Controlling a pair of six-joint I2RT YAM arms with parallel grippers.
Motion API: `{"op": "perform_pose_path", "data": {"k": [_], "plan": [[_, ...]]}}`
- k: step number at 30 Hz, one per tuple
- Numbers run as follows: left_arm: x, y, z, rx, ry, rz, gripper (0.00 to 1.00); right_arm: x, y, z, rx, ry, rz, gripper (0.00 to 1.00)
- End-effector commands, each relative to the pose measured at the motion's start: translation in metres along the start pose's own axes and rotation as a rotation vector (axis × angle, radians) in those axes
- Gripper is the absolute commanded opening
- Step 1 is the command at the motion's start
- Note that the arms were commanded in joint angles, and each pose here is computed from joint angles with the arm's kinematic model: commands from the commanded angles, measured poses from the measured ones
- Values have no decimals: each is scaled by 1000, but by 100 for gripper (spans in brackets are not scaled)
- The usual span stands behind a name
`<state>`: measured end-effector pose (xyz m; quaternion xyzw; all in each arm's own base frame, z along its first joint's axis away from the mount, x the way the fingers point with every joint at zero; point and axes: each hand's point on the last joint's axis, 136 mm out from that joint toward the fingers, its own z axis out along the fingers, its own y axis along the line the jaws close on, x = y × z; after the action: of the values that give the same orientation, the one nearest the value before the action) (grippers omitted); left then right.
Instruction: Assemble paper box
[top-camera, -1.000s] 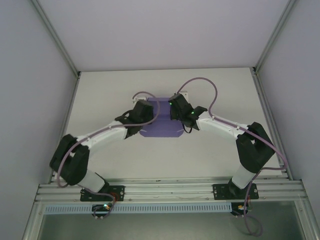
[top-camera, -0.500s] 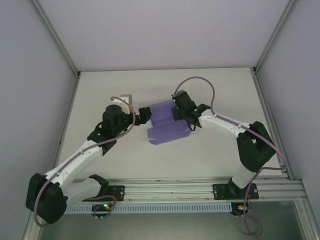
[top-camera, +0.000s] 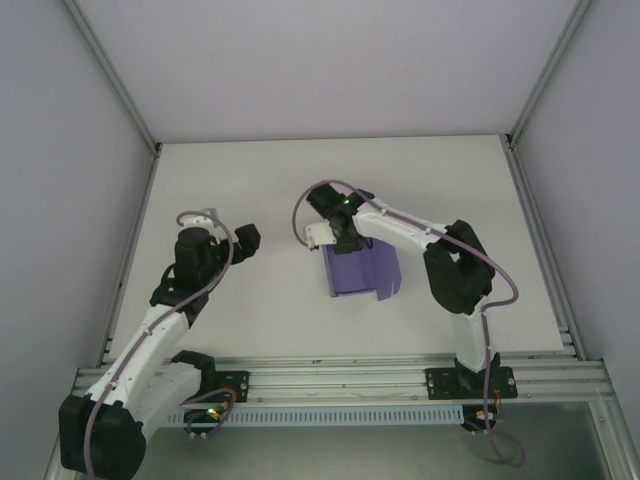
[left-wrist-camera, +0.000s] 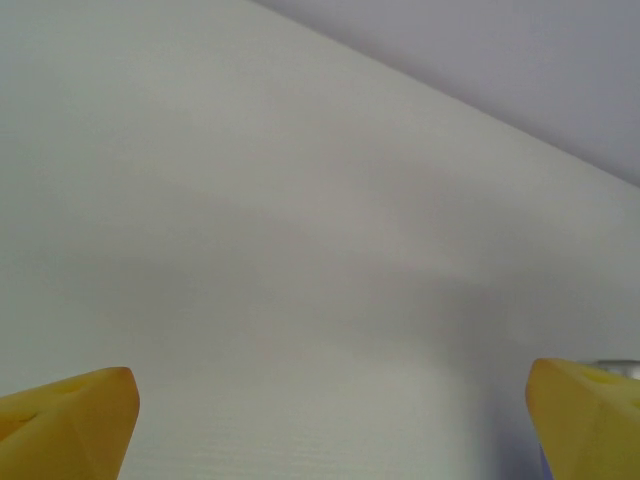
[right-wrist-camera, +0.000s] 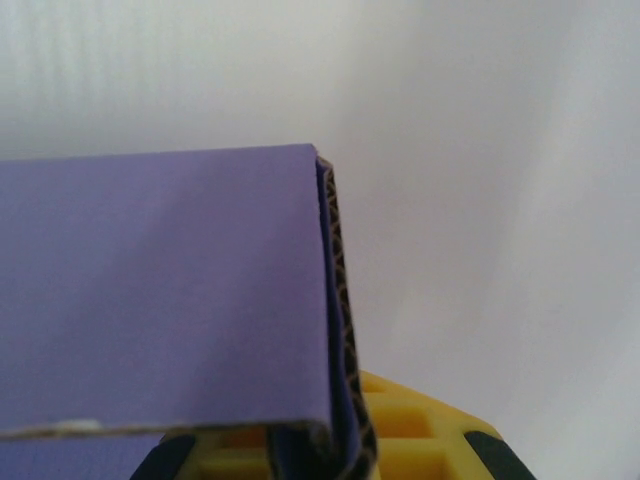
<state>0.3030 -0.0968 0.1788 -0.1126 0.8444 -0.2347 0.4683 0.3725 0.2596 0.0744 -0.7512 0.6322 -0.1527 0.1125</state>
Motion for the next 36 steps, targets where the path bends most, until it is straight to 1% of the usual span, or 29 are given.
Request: {"op": "perform_pose_path", "data": {"k": [1,3,5,6,7,8,9,10,11,12,15,17,18,19,21,23,25,26,27,28,29,30,31,32,35,36], "plan": [[4,5,-4,10,12,-50,100,-13,4,3,17,-10,-374,11],[4,9,-4,-1,10,-60,100,-35,5,7,70,-78,-472,12],[5,14,-5,-16,11,-67,100,-54,8,13,117,-105,-553,13],[5,16,-5,-22,9,-71,100,-59,10,16,125,-104,-581,15],[6,16,-5,-24,11,-75,100,-61,15,20,117,-94,-606,20],[6,18,-5,-28,10,-79,100,-62,17,22,114,-87,-616,21],[6,19,-5,-32,10,-83,100,-64,15,21,119,-87,-610,26],[6,19,-5,-32,9,-84,100,-65,13,19,126,-88,-587,42],[6,19,-5,-31,12,-85,100,-64,9,16,137,-85,-564,60],[6,20,-5,-33,13,-84,100,-62,6,11,150,-79,-546,67],[5,19,-6,-36,14,-79,100,-60,-13,-15,260,-94,-470,80],[3,17,-6,-27,13,-77,100,-55,-20,-41,321,-123,-409,89],[3,15,-6,-18,13,-75,100,-53,-23,-55,347,-145,-370,97],[2,13,-5,-12,16,-71,100,-50,-25,-73,371,-181,-314,100],[2,8,-4,10,26,-61,100,-45,-25,-104,392,-271,-187,100],[2,4,-1,32,39,-50,100,-37,-29,-136,426,-369,22,100],[4,-1,4,54,59,-37,100,-19,-37,-163,477,-436,295,100],[4,-3,7,60,69,-30,100,-11,-33,-170,463,-464,384,100],[5,-5,11,62,80,-23,100,-8,-22,-173,419,-501,421,99],[4,-7,14,67,89,-12,100,-15,-3,-144,310,-496,421,100],[4,-9,17,72,98,1,100,-9,1,-177,347,-578,425,100],[2,-11,20,72,102,3,100,-10,4,-178,343,-601,426,100],[1,-14,23,79,109,6,100,-10,3,-178,338,-606,445,100],[0,-17,25,87,114,10,100,-6,-4,-178,340,-597,509,100],[-2,-22,34,94,119,4,100,23,-18,-174,281,-508,807,100],[-2,-23,37,91,123,2,100,27,-11,-168,224,-486,873,99]]}}
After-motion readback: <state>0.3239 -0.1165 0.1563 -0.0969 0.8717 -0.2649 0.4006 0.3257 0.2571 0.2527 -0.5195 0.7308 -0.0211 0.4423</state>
